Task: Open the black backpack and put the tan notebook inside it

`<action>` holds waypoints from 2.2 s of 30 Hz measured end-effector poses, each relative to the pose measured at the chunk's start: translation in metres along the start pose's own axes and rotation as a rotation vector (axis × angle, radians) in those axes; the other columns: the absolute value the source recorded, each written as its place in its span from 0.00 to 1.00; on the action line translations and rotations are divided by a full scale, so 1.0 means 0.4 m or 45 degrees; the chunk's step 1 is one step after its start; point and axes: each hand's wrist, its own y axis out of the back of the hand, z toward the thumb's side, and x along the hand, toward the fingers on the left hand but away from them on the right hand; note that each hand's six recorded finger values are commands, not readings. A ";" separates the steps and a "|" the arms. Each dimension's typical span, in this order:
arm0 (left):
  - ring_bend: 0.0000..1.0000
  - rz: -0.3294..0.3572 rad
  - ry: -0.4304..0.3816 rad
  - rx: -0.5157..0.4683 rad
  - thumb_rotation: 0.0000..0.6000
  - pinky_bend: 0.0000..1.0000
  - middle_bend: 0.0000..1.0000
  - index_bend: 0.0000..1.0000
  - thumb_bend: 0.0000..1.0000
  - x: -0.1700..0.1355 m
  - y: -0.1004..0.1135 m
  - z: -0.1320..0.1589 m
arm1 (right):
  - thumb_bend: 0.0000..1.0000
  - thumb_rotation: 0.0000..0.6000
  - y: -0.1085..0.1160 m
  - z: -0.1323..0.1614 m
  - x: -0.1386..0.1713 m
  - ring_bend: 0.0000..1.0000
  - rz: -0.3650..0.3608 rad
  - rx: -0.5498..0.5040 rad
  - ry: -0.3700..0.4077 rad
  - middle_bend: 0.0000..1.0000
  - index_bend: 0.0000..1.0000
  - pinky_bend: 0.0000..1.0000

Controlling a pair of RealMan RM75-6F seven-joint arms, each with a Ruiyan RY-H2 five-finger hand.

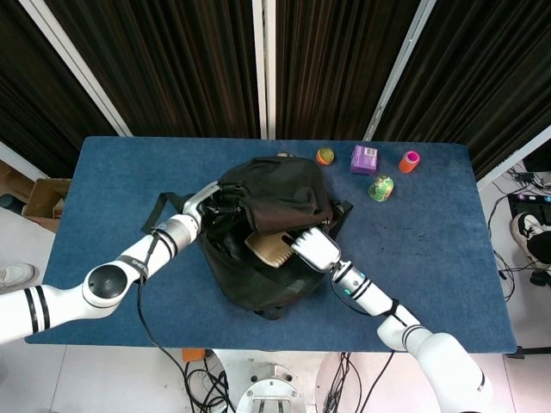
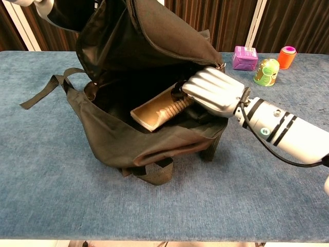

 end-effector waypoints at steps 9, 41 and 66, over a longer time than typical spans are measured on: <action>0.39 0.026 -0.034 0.117 1.00 0.40 0.60 0.69 0.49 0.013 0.005 -0.027 | 0.06 1.00 0.061 -0.037 0.097 0.04 0.004 -0.162 -0.039 0.19 0.11 0.13; 0.06 -0.113 -0.152 1.105 1.00 0.21 0.15 0.19 0.04 -0.048 -0.038 -0.238 | 0.08 1.00 0.247 -0.227 0.674 0.05 -0.177 -0.330 -0.434 0.21 0.12 0.16; 0.09 1.149 0.040 1.564 1.00 0.21 0.23 0.24 0.01 -0.567 0.564 -0.337 | 0.19 1.00 0.291 -0.402 0.864 0.03 0.081 -0.438 -1.099 0.16 0.03 0.17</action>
